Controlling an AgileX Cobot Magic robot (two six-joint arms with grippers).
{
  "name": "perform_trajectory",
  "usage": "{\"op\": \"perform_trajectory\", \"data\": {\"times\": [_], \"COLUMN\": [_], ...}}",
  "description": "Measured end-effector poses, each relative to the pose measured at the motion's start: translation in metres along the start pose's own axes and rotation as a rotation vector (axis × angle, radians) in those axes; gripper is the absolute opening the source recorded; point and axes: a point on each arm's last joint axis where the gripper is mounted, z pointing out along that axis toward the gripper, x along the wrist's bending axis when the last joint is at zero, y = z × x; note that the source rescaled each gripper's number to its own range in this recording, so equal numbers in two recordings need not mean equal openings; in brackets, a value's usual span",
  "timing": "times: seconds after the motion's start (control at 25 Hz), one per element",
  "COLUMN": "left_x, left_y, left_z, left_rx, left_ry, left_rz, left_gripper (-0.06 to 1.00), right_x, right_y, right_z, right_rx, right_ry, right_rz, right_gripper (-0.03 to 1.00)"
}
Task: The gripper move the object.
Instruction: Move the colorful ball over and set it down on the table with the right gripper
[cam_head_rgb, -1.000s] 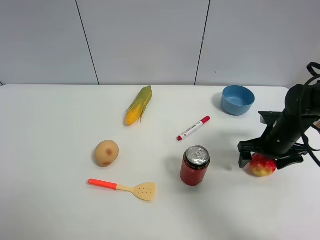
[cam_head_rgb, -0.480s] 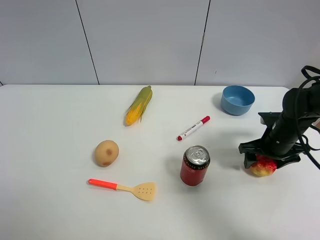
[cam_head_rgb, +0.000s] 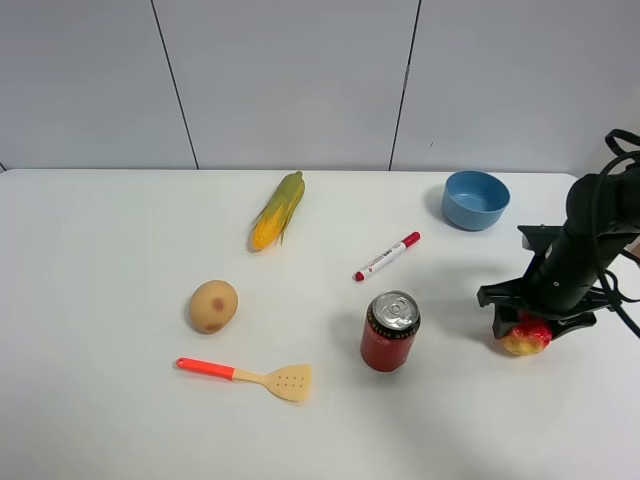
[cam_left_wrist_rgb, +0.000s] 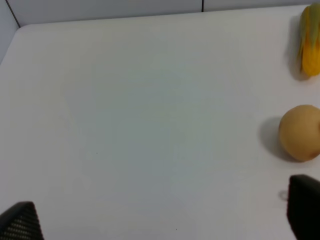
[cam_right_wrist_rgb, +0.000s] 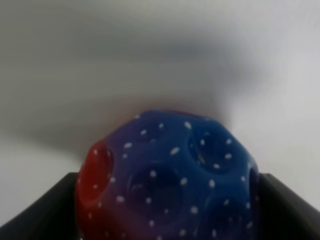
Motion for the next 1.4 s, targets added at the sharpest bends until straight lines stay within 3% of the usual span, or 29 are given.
{"op": "perform_trajectory", "data": {"times": [0.2, 0.32, 0.56, 0.72, 0.84, 1.04, 1.4], "left_x": [0.0, 0.0, 0.0, 0.0, 0.0, 0.0, 0.0], "left_y": [0.0, 0.0, 0.0, 0.0, 0.0, 0.0, 0.0], "left_z": [0.0, 0.0, 0.0, 0.0, 0.0, 0.0, 0.0], "left_rx": [0.0, 0.0, 0.0, 0.0, 0.0, 0.0, 0.0], "left_ry": [0.0, 0.0, 0.0, 0.0, 0.0, 0.0, 0.0], "left_rz": [0.0, 0.0, 0.0, 0.0, 0.0, 0.0, 0.0], "left_gripper": [1.0, 1.0, 1.0, 1.0, 1.0, 1.0, 1.0], "right_x": [0.005, 0.008, 0.019, 0.031, 0.05, 0.091, 0.124], "right_y": [0.002, 0.008, 0.028, 0.041, 0.047, 0.056, 0.112], "right_z": [-0.043, -0.084, -0.171, -0.201, -0.209, -0.203, -0.125], "right_rx": [-0.047, -0.13, -0.4, -0.573, -0.707, -0.81, -0.883], "right_ry": [0.053, 0.09, 0.189, 0.225, 0.206, 0.209, 0.169], "right_rz": [-0.041, -0.075, -0.143, -0.239, -0.367, -0.519, -0.502], "right_gripper": [0.0, 0.0, 0.0, 0.0, 0.0, 0.0, 0.0]}}
